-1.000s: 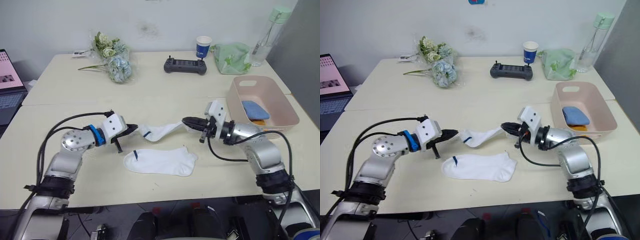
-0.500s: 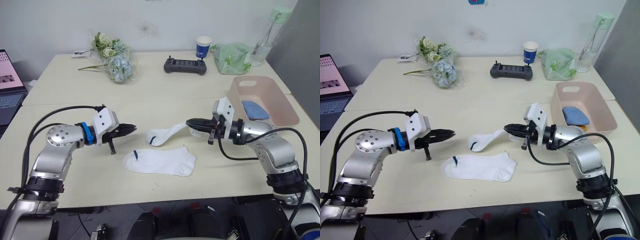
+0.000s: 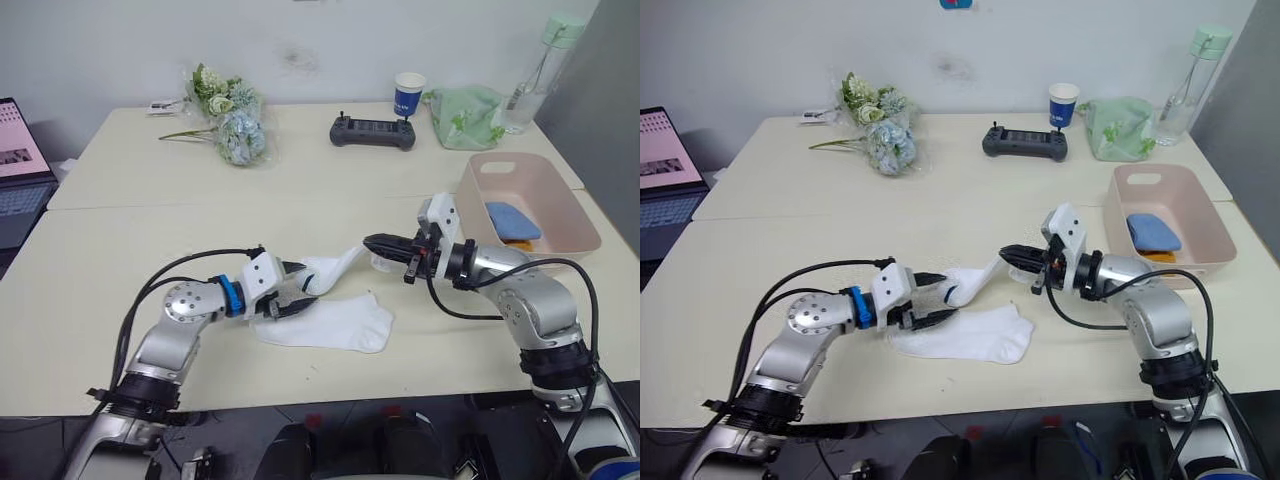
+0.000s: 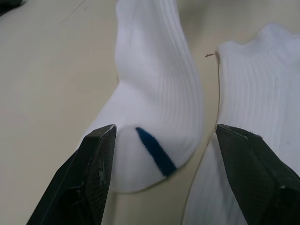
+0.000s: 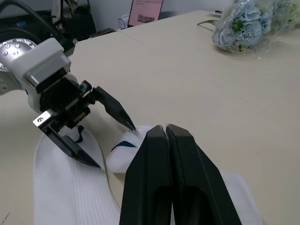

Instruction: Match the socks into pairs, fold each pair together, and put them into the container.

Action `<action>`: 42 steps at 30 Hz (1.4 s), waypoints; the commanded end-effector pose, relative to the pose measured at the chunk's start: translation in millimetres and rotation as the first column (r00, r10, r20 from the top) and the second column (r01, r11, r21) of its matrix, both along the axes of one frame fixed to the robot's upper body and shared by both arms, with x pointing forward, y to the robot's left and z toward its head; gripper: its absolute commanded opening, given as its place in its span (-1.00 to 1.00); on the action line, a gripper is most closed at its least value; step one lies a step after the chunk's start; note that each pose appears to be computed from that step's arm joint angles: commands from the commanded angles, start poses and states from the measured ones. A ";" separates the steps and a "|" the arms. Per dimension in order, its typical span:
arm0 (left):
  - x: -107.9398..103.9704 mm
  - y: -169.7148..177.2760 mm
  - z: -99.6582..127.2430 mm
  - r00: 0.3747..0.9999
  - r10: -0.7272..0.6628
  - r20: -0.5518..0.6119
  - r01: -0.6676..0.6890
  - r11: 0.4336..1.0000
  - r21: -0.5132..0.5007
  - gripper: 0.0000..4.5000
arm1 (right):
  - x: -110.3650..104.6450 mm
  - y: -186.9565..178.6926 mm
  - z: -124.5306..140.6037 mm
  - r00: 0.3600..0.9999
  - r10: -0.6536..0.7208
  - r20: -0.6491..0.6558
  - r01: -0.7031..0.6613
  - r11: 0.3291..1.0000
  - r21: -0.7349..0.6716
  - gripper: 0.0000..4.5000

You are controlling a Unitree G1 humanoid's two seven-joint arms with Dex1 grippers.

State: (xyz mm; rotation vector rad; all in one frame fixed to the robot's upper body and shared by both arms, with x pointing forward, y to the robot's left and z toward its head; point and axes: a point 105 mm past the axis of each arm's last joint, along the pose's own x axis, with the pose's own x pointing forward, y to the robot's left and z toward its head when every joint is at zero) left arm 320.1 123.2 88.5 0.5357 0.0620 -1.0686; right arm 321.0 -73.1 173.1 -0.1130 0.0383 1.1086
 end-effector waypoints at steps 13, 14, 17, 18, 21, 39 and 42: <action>26.6 25.6 5.0 0.984 0.123 0.132 -0.134 0.988 0.072 0.18 | -8.0 3.6 25.2 1.000 0.009 0.022 -0.010 0.997 0.076 -1.00; 26.6 26.2 5.5 0.984 0.120 0.134 -0.130 0.989 0.071 0.04 | -8.1 3.5 24.7 1.000 0.008 0.022 -0.010 0.997 0.074 -1.00; 26.9 21.9 10.8 0.986 0.097 0.139 -0.104 0.994 0.045 -0.39 | -7.6 4.2 21.6 1.000 0.011 0.021 -0.012 0.998 0.059 -1.00; 27.4 20.0 11.8 0.986 0.090 0.141 -0.097 0.994 0.042 -0.53 | -7.5 4.4 20.4 1.000 0.012 0.021 -0.013 0.998 0.054 -1.00; 28.1 15.7 16.7 0.985 0.082 0.149 -0.086 0.996 0.020 -0.98 | -7.8 4.3 18.8 1.000 0.012 0.020 -0.013 0.999 0.049 -1.00; -15.8 38.5 70.7 0.993 -0.114 -0.028 0.114 0.993 0.024 -0.99 | -34.0 -4.0 21.9 0.973 0.188 -0.131 -0.185 0.982 0.034 -1.00; -41.4 42.9 68.1 0.971 -0.141 -0.194 0.144 0.990 0.004 -0.99 | -60.9 -5.5 16.6 0.922 0.288 -0.259 -0.286 0.957 0.049 -1.00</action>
